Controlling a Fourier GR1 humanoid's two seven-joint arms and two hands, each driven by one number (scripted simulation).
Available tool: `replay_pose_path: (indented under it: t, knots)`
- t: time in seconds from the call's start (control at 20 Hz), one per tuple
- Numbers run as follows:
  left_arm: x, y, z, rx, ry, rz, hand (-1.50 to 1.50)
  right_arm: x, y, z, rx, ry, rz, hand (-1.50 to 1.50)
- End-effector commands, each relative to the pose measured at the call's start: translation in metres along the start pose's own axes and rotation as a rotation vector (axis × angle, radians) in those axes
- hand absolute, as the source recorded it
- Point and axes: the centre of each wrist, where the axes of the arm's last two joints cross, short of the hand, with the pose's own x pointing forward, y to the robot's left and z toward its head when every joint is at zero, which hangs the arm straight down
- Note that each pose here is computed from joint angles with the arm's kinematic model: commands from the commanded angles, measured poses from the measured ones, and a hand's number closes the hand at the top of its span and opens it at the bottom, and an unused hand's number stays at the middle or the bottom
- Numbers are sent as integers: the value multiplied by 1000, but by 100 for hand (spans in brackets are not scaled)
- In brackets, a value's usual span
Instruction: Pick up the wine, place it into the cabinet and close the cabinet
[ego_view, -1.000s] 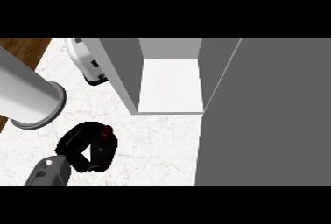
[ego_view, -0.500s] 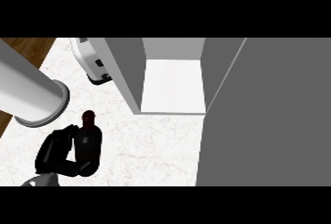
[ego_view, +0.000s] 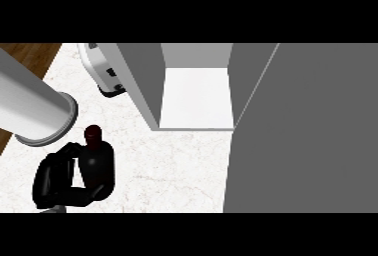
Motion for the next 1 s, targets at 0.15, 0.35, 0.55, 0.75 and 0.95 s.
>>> replay_pose_path:
  t: [0.15, 0.35, 0.55, 0.75, 0.95]
  knots:
    - [41, -39, -15, -49, -24, 87, 150, 6, 1, 12, 31, -52, -43, -150]
    - [73, -59, -23, -103, -33, 112, 150, 17, -2, 17, 36, -58, -43, -150]
    - [93, -84, -26, -123, 1, 97, 150, 19, -5, 12, 34, -41, -61, -150]
    - [121, -109, -39, -160, -2, 87, 150, 20, 2, 19, 46, -68, -64, -150]
    - [133, -152, -49, -206, 13, 140, 150, 22, 0, 4, 41, -47, -59, -150]
